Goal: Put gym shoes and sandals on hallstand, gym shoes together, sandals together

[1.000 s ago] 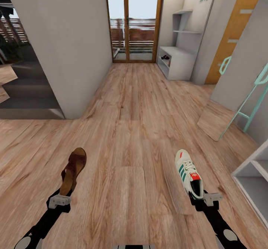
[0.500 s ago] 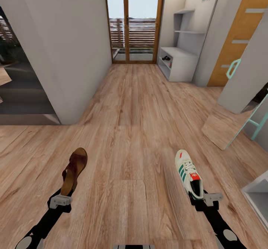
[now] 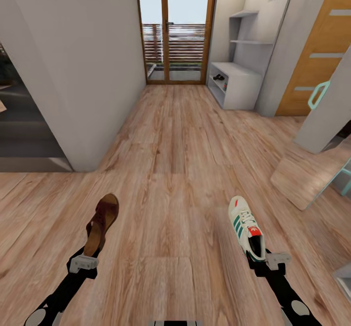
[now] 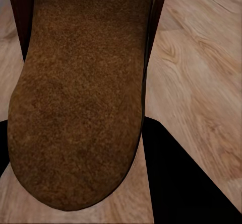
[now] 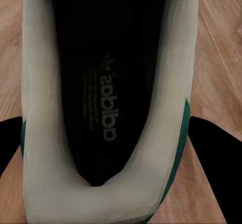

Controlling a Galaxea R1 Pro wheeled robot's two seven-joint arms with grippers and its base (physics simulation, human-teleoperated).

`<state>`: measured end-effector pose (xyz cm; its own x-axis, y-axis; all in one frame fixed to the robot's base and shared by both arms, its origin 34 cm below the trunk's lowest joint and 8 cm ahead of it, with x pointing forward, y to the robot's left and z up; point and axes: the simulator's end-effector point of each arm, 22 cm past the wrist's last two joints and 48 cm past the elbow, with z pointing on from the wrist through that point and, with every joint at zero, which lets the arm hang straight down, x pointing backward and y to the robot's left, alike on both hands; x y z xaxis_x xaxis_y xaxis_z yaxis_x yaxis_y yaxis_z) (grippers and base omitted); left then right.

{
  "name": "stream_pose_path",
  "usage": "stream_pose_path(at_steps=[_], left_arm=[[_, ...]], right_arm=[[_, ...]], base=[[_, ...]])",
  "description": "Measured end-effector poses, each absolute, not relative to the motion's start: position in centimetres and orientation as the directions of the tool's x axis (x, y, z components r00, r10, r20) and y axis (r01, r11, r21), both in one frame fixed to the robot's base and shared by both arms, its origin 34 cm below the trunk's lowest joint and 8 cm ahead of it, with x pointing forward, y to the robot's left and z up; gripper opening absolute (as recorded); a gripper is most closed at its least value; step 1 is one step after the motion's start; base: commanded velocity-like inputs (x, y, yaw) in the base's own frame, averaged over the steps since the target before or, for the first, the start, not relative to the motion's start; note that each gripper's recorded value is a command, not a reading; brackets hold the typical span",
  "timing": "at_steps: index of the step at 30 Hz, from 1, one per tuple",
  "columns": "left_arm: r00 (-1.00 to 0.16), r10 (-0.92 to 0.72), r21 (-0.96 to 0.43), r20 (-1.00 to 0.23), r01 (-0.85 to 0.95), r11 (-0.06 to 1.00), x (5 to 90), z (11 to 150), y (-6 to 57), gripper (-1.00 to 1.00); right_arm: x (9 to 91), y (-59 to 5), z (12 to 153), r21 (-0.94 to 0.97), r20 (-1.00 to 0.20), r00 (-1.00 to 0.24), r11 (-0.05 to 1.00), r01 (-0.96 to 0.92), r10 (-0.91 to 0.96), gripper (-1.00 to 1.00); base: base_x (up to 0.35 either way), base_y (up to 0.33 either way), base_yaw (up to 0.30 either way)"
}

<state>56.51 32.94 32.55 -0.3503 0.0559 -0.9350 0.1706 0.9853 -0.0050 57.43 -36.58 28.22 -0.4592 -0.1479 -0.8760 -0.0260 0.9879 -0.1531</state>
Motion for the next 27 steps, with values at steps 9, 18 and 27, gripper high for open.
stream_pose_path(at_steps=[9,18,27], left_arm=[[-0.351,0.056,-0.007,-0.935,0.175,0.984,56.52,32.52,32.66,-1.0],[-0.351,0.055,-0.008,-0.935,0.176,0.984,56.52,32.51,32.63,-1.0],[-0.35,0.055,-0.008,-0.935,0.175,0.985,56.52,32.52,32.65,-1.0]], right_arm=[[57.42,-36.56,28.2,-0.153,-0.876,-0.46,0.988,-0.026,-0.148,-1.0],[57.42,-36.56,28.19,-0.153,-0.876,-0.46,0.988,-0.026,-0.148,-1.0],[57.42,-36.56,28.19,-0.153,-0.876,-0.46,0.988,-0.026,-0.148,-1.0]], base=[[0.325,0.0,0.0],[0.325,0.0,0.0],[0.325,0.0,0.0]])
